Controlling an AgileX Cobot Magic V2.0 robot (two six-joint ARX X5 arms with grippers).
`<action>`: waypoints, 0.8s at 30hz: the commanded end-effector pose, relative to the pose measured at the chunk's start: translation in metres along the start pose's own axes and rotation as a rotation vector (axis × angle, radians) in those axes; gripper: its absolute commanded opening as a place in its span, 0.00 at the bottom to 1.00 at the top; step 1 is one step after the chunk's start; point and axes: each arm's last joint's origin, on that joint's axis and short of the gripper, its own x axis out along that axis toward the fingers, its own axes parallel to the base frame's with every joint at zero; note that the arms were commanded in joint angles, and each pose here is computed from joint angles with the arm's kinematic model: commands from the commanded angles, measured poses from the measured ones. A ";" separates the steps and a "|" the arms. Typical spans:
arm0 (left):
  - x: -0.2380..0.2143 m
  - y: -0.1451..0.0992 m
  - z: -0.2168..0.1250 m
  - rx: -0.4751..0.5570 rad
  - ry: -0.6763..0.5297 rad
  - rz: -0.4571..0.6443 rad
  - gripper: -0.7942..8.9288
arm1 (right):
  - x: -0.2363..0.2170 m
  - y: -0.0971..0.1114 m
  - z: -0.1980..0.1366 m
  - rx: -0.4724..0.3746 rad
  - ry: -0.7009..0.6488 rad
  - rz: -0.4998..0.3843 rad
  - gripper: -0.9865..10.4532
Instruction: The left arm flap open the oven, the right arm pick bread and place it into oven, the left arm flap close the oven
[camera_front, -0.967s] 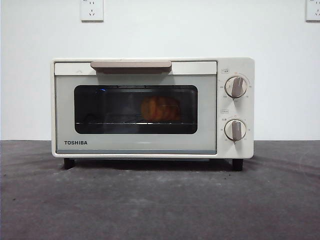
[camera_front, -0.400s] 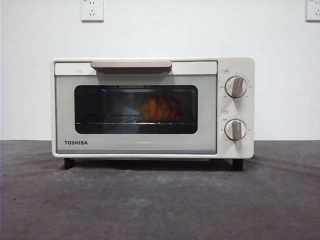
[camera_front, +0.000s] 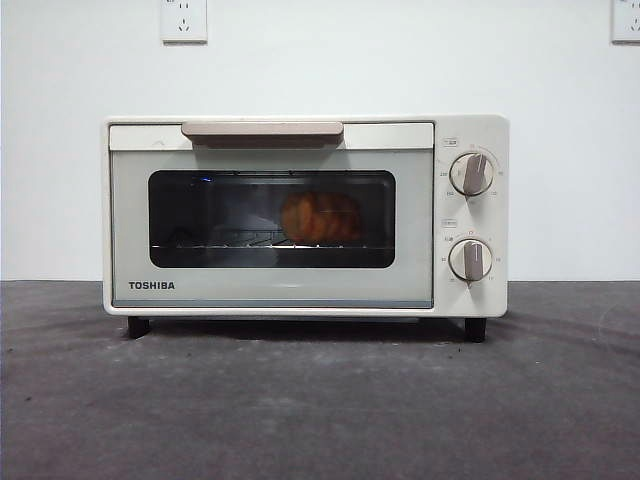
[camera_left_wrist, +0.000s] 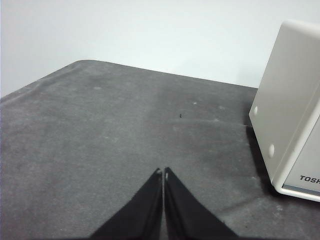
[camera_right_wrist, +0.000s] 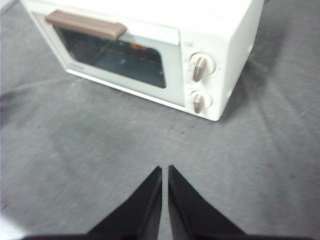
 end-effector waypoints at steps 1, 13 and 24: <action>0.002 0.001 -0.006 0.013 0.010 0.005 0.09 | 0.005 -0.006 0.000 0.024 -0.042 -0.114 0.10; 0.002 0.001 -0.006 0.013 0.010 0.005 0.09 | 0.088 -0.078 -0.090 0.215 -0.571 -0.495 0.10; 0.002 0.001 -0.006 0.013 0.010 0.005 0.09 | 0.102 -0.100 -0.145 0.200 -0.491 -0.567 0.10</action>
